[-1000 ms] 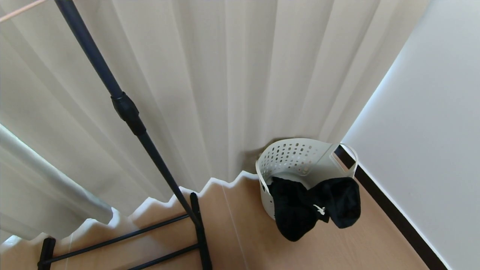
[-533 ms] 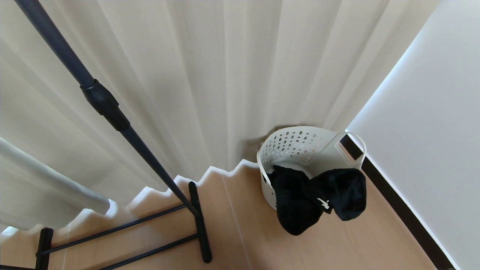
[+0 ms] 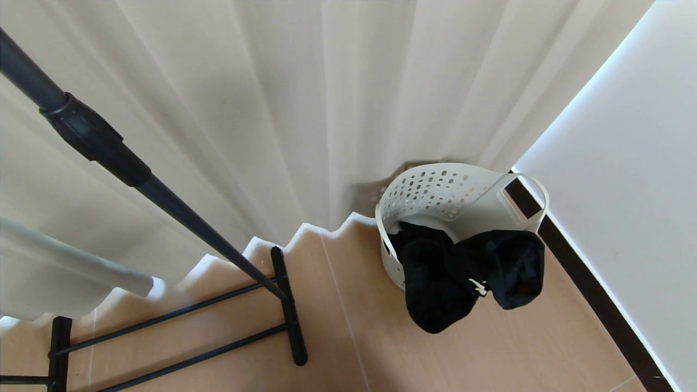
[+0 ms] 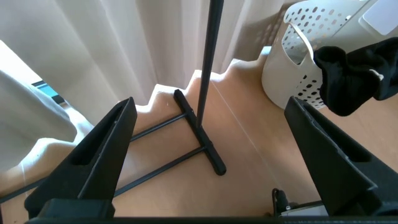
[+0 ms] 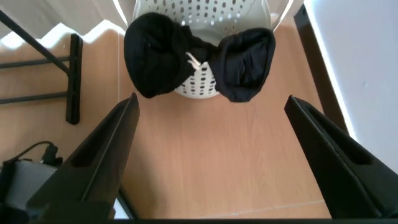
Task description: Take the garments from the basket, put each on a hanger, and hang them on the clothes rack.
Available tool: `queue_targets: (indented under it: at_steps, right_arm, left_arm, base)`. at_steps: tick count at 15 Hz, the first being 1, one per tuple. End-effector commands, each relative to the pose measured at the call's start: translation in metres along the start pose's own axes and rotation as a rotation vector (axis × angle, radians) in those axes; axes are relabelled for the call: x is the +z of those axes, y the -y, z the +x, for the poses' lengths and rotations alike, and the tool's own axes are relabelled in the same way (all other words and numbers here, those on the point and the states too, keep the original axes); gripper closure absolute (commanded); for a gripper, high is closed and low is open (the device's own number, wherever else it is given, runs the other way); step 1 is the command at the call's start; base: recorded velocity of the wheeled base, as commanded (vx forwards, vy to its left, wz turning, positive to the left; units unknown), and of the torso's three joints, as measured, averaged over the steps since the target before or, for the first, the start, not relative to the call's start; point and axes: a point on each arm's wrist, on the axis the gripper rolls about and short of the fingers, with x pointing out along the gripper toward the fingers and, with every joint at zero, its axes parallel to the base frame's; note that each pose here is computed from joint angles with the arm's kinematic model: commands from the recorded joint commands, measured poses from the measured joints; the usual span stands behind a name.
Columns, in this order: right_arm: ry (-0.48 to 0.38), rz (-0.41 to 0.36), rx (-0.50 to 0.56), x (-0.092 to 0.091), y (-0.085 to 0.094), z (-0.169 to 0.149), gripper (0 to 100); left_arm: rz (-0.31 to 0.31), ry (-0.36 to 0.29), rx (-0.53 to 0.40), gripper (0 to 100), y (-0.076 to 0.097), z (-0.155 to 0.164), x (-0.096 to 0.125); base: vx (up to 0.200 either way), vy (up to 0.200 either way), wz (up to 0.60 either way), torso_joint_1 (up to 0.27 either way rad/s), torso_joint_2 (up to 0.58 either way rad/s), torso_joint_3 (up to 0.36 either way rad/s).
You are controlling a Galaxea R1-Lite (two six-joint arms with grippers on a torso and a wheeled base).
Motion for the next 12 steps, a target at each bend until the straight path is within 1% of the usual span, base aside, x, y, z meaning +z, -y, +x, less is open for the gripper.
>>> queue_targets:
  at_steps: [1, 2, 3, 4, 5, 7, 8, 9, 10, 11, 12]
  right_arm:
    - [-0.185, 0.016, 0.019, 0.004, 0.002, 0.013, 0]
    - [-0.265, 0.015, 0.034, 0.005, 0.003, 0.02, 0]
    - [-0.329, -0.005, 0.06, 0.006, 0.003, 0.025, 0]
    - [-0.359, -0.046, 0.095, 0.009, 0.003, 0.03, 0]
    - [-0.377, -0.066, 0.118, 0.021, 0.004, 0.035, 0]
    - [-0.44, -0.091, 0.174, 0.055, 0.005, 0.062, 0]
    - [-0.467, -0.093, 0.189, 0.062, 0.005, 0.072, 0]
    - [-0.538, -0.116, 0.244, 0.079, 0.0, 0.104, 0]
    - [-0.538, -0.116, 0.244, 0.079, 0.0, 0.104, 0]
    - [-0.617, -0.184, 0.309, 0.098, -0.015, 0.154, 0]
    - [-0.634, -0.242, 0.322, 0.107, -0.025, 0.182, 0]
  left_arm:
    - [-0.003, -0.002, -0.001, 0, 0.0, 0.0, 0.0]
    - [-0.008, -0.002, -0.001, 0, 0.0, 0.0, 0.0]
    - [0.001, 0.001, 0.001, 0, 0.0, 0.0, 0.0]
    - [-0.001, 0.001, -0.002, 0, 0.0, 0.0, 0.0]
    - [-0.001, 0.003, -0.002, 0, 0.0, 0.0, 0.0]
    - [-0.001, 0.003, -0.002, 0, 0.0, 0.0, 0.0]
    - [-0.001, 0.003, -0.002, 0, 0.0, 0.0, 0.0]
    - [-0.001, 0.003, -0.002, 0, 0.0, 0.0, 0.0]
    - [-0.001, 0.003, -0.002, 0, 0.0, 0.0, 0.0]
    - [-0.001, 0.003, -0.002, 0, 0.0, 0.0, 0.0]
    - [-0.001, 0.003, -0.002, 0, 0.0, 0.0, 0.0]
  base:
    - [0.0, 0.0, 0.0, -0.002, 0.0, -0.071]
    - [0.0, 0.0, 0.0, 0.0, 0.0, 0.0]
    - [0.0, 0.0, 0.0, 0.0, 0.0, 0.0]
    - [0.0, 0.0, 0.0, 0.0, 0.0, 0.0]
    - [0.0, 0.0, 0.0, 0.0, 0.0, 0.0]
    - [0.0, 0.0, 0.0, 0.0, 0.0, 0.0]
    - [0.0, 0.0, 0.0, 0.0, 0.0, 0.0]
    - [0.0, 0.0, 0.0, 0.0, 0.0, 0.0]
    - [0.0, 0.0, 0.0, 0.0, 0.0, 0.0]
    - [0.0, 0.0, 0.0, 0.0, 0.0, 0.0]
    - [0.0, 0.0, 0.0, 0.0, 0.0, 0.0]
